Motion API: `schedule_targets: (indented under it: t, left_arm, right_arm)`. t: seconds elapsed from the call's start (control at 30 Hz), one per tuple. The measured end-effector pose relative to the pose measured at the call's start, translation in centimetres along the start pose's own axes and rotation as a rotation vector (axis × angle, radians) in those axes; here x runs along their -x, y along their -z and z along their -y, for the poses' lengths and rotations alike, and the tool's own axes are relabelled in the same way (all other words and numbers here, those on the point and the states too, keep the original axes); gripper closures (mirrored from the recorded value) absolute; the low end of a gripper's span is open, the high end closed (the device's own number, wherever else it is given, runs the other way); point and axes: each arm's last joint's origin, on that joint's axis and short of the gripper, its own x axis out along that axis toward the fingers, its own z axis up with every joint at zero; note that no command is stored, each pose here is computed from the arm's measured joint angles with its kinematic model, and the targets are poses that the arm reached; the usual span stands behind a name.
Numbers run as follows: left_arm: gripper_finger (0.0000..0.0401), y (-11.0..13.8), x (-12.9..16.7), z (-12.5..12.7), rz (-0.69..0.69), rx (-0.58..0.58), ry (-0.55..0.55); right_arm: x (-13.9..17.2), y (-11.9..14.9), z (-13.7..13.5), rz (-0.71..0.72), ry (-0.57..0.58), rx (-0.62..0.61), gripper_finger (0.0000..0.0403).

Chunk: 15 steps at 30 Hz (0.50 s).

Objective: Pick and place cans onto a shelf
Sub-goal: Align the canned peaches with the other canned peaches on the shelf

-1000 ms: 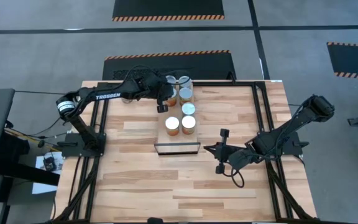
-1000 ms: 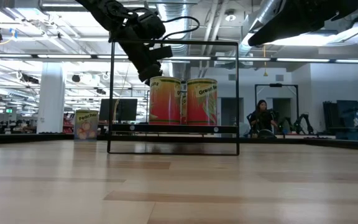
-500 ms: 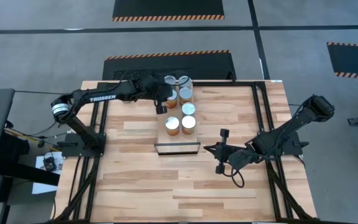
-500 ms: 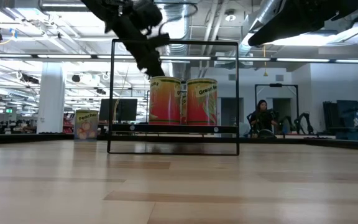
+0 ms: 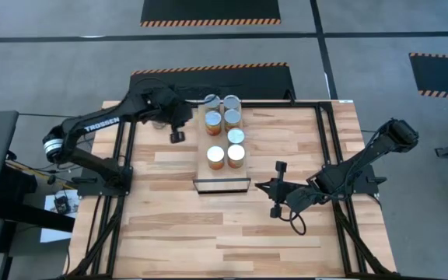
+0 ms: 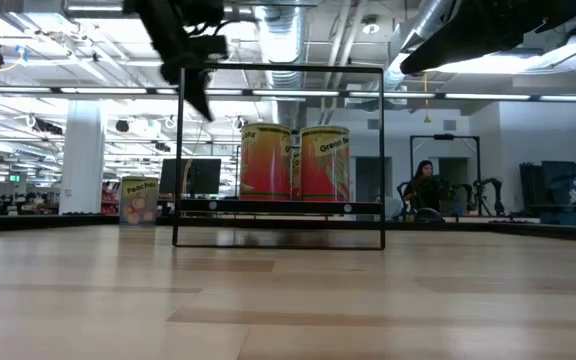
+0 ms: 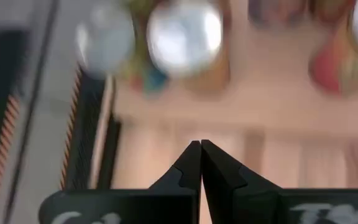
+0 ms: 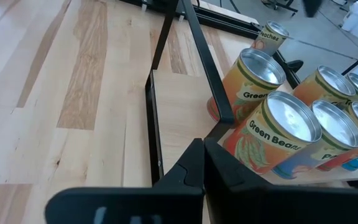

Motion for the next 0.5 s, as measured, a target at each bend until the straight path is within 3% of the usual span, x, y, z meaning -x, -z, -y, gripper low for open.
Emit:
schedule_targets:
  t: [0.2,0.4,0.5]
  left_arm:
    - [0.0401,3.6,0.3,-0.5,-0.152,0.079,0.011]
    - [0.0397,7.3,-0.5,-1.1,-0.219,0.163,-0.197]
    - [0.0383,8.7,-1.1,-1.6,-0.266,0.200,-0.227]
  right_arm:
    - [0.0,0.0,0.0,0.000,-0.001,-0.002,0.0389]
    - [0.0,0.0,0.0,0.000,0.000,-0.003,0.0387]
    - [0.0,0.0,0.0,0.001,0.000,-0.004,0.0387]
